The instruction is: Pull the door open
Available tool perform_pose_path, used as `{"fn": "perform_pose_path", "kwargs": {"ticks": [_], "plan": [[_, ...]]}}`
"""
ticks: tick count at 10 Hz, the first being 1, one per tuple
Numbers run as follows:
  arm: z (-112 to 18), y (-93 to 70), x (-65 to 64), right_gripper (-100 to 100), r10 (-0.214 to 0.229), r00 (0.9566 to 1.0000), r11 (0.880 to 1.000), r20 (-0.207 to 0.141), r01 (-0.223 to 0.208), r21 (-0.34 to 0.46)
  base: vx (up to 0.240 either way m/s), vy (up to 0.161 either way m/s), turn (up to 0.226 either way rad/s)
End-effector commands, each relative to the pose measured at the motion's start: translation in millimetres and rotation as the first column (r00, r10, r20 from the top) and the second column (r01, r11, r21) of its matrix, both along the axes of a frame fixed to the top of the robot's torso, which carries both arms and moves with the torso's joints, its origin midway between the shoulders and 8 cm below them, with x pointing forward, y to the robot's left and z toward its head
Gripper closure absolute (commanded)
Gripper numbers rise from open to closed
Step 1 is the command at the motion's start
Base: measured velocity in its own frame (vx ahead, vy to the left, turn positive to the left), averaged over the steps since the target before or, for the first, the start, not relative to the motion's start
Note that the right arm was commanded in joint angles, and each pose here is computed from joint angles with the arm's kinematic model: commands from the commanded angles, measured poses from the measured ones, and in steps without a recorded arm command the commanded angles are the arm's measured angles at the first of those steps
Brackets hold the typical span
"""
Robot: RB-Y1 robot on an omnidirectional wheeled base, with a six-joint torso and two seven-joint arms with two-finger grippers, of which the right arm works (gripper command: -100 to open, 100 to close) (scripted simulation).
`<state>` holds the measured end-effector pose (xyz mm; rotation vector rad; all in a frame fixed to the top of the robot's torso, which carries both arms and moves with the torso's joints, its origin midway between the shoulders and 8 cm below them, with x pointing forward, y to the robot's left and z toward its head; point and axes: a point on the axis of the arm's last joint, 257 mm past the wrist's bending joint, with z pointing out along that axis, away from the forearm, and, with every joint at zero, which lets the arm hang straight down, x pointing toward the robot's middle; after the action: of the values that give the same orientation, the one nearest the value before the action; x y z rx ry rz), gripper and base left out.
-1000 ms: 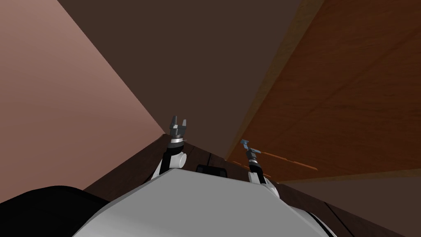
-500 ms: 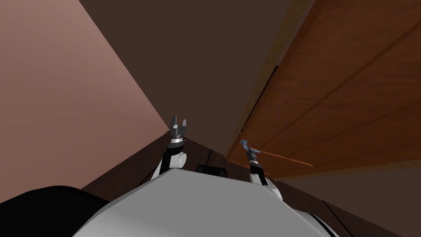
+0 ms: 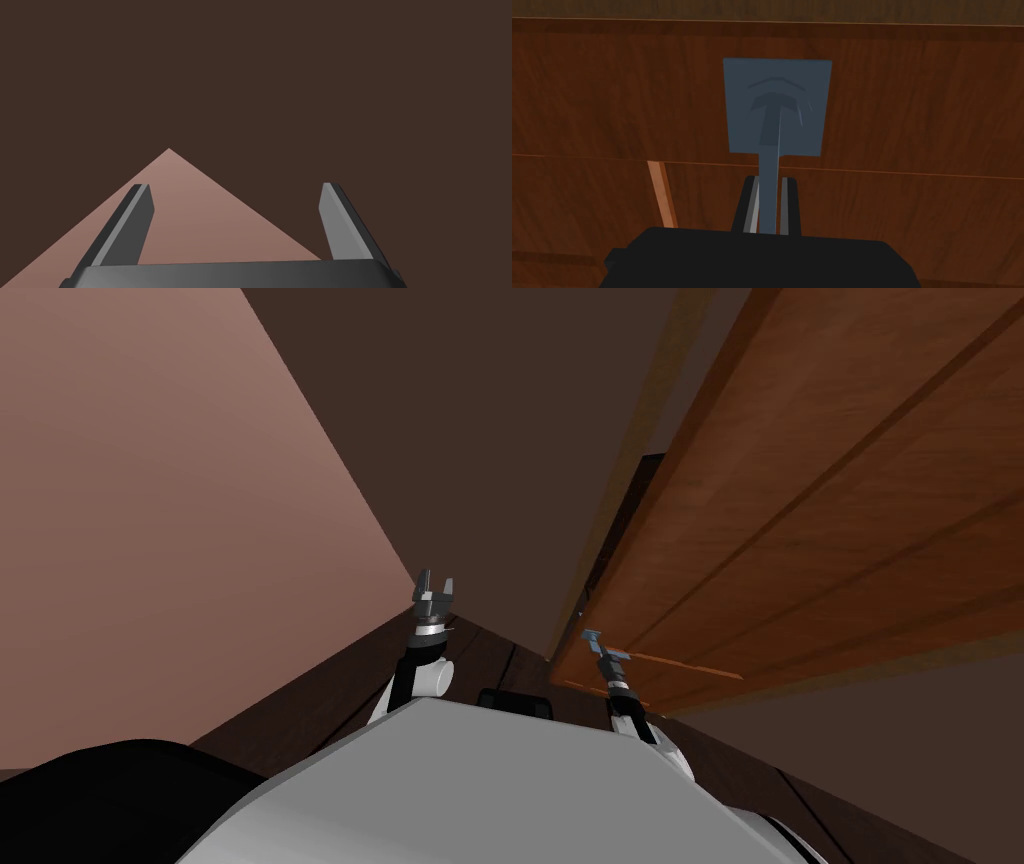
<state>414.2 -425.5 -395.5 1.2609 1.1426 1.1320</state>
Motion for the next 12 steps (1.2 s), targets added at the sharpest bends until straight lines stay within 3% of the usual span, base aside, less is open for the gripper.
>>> {"fn": "perform_pose_path", "kwargs": {"ticks": [1, 8, 9, 10, 12], "plan": [[0.7, 0.1, -5.8, 100, 0.019, 0.9998, 1.000, 0.003, -0.019, -0.002, -0.141, -0.036, 0.113], [2.8, 2.8, -33.9, 100, 0.113, 0.9936, 0.994, 0.009, -0.113, -0.002, -0.200, -0.056, 0.103], [2.3, 1.0, -30.0, 100, 0.101, 0.9949, 0.995, 0.006, -0.101, -0.004, -0.087, -0.026, 0.022], [0.6, -0.4, -42.6, 100, 0.116, 0.9932, 0.993, 0.004, -0.116, -0.003, -0.120, -0.054, 0.142], [0.8, -2.2, -53.3, 100, 0.130, 0.9915, 0.991, 0.006, -0.130, -0.004, -0.212, -0.088, 0.169]]}}
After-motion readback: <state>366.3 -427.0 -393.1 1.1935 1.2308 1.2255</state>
